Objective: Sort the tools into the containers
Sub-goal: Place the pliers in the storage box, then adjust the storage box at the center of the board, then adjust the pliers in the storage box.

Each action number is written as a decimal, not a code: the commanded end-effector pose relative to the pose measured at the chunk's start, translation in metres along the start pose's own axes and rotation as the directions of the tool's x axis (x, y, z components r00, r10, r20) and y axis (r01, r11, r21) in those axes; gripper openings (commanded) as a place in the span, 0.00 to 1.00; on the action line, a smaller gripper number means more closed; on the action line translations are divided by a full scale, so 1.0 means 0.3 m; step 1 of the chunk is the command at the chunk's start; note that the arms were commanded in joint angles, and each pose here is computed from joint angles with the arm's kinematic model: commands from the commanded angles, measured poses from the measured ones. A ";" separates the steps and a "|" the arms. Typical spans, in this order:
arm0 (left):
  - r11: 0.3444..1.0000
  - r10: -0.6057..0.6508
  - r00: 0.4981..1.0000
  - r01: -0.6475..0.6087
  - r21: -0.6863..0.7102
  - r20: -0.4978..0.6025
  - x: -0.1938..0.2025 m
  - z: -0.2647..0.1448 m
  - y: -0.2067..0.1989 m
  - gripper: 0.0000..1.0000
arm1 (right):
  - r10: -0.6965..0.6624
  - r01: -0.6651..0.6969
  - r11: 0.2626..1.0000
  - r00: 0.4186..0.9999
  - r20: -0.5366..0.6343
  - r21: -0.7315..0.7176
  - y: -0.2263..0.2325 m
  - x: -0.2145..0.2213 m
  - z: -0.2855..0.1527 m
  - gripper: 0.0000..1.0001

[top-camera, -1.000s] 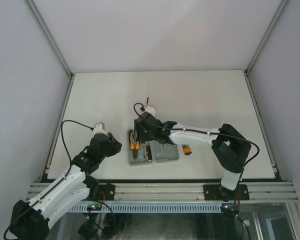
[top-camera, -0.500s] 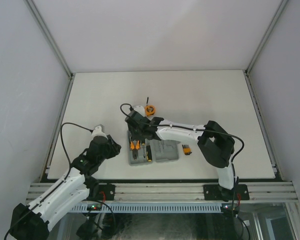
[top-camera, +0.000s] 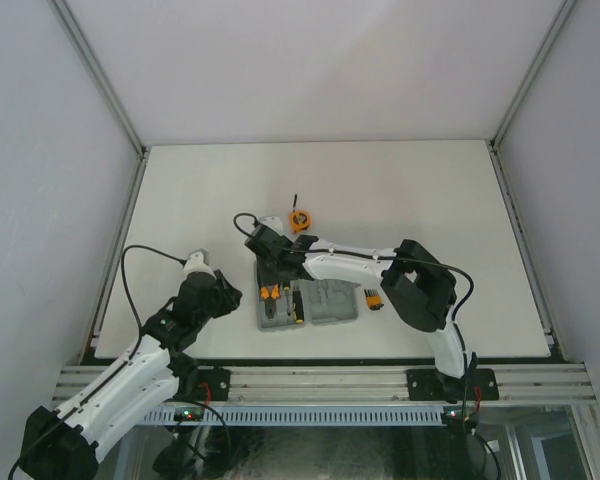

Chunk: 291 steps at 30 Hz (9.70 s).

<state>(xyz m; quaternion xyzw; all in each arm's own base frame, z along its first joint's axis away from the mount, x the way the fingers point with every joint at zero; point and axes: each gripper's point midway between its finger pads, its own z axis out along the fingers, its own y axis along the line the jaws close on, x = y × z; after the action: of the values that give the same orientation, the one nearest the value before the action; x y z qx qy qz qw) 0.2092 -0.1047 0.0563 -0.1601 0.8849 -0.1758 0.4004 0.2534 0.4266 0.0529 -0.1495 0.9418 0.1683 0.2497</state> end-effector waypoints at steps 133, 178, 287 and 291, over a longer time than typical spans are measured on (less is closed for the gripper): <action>0.999 0.040 0.999 -0.040 0.032 -0.004 -0.153 -0.002 -0.157 0.37 | 0.080 -0.046 0.977 0.985 -0.155 0.209 -0.363 0.254 -0.059 0.15; 0.940 0.326 0.928 -0.338 -0.038 -0.181 -0.032 0.221 -0.280 0.15 | 0.112 -0.080 0.978 0.980 -0.163 0.193 -0.383 0.382 -0.100 0.06; 0.902 0.318 0.837 -0.412 -0.131 -0.446 0.216 0.114 -0.168 0.05 | 0.225 -0.235 0.965 0.970 -0.086 -0.117 -0.131 0.174 -0.067 0.08; 0.908 0.292 0.831 -0.396 -0.135 -0.473 0.260 0.120 -0.142 0.04 | 0.224 -0.234 0.965 0.970 -0.092 -0.119 -0.134 0.175 -0.066 0.08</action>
<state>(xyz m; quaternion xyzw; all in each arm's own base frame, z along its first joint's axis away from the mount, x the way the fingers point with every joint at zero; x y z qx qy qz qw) 0.2188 -0.1946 0.0391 0.0108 0.9662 -0.0605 0.2504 0.2095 0.3706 0.0319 -0.0666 0.9484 0.2577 0.1722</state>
